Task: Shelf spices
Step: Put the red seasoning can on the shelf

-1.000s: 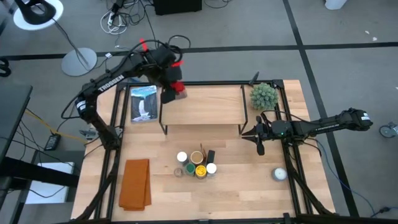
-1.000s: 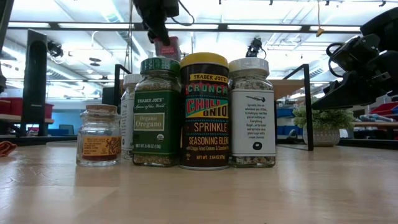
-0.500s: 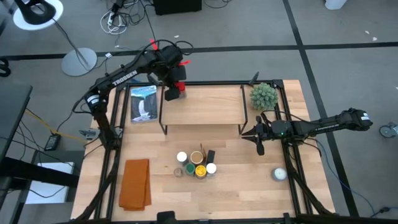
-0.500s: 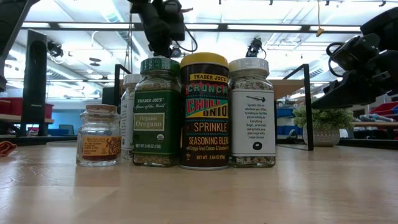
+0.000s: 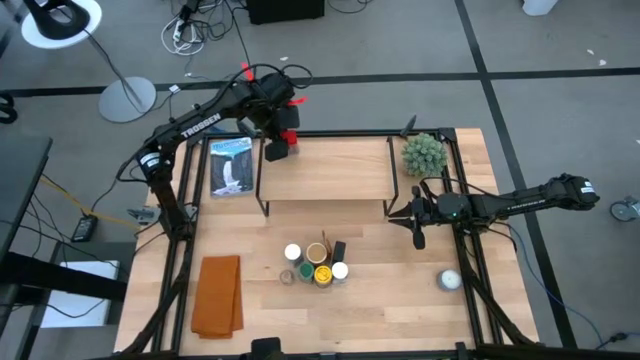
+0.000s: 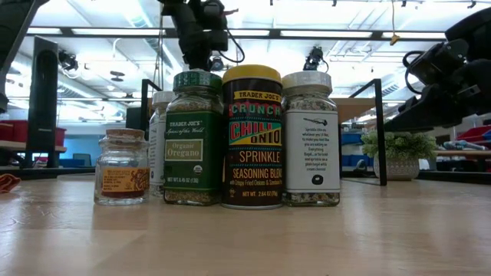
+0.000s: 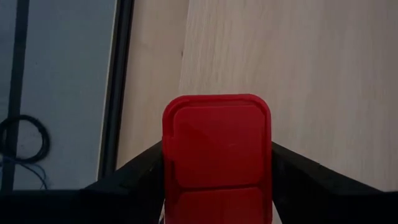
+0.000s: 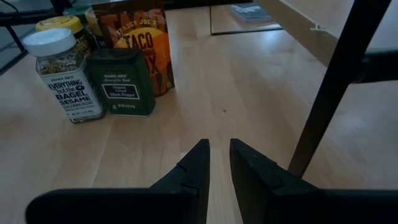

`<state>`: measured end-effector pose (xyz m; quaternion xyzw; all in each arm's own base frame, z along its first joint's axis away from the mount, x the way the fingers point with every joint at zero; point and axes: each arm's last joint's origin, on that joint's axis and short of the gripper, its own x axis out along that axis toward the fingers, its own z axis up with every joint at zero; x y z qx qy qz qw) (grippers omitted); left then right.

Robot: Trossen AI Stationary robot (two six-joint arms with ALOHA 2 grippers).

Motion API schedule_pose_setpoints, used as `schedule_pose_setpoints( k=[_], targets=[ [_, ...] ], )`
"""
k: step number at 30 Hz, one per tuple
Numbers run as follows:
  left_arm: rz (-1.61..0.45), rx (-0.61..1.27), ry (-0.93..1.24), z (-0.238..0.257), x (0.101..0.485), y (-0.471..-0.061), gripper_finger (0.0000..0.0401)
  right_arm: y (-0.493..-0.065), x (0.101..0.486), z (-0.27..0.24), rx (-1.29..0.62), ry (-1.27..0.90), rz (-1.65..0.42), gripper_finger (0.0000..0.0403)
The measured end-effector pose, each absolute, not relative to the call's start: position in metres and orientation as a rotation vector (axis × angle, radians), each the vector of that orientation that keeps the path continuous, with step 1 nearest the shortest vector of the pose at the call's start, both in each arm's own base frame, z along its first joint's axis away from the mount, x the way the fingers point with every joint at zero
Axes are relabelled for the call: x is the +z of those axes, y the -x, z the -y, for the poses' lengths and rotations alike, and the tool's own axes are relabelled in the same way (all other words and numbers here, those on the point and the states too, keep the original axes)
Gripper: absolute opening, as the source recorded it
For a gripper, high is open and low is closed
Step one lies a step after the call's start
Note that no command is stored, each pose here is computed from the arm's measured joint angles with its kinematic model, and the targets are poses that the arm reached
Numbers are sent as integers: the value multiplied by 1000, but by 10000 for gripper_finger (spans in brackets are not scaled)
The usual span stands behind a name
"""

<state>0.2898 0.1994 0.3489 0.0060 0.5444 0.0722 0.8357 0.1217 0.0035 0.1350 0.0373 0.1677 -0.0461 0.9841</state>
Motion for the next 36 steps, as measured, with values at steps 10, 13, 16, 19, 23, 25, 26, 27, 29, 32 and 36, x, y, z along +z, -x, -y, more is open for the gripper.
schedule_pose_setpoints(
  k=[10,13,16,19,23,25,26,27,29,32,36],
  targets=[
    [-1155,163,4,-199,349,-289,247,-122,135,-4,-93,-75,-338,64],
    [-1151,156,9,-199,349,-290,247,-122,135,-4,-93,-75,-338,64],
    [-1150,154,10,-199,349,-290,247,-122,135,-4,-93,-75,-337,64],
    [-1141,139,19,-198,349,-290,247,-122,135,-4,-93,-75,-338,64],
    [-1125,111,36,-198,349,-290,247,-122,135,-4,-93,-75,-337,64],
    [-1123,106,39,-197,349,-290,247,-122,135,-4,-93,-75,-337,64],
    [-1123,105,39,-197,349,-291,247,-122,135,-4,-93,-75,-337,64],
    [-1123,106,39,-197,349,-290,247,-122,135,-4,-93,-75,-338,64],
    [-1123,106,39,-197,349,-290,247,-122,135,-4,-93,-75,-338,64],
    [-1123,105,39,-197,349,-290,251,-122,135,-4,-93,-75,-338,64],
    [-1123,105,38,-197,349,-290,263,-122,135,-4,-93,-75,-337,64]
  ],
)
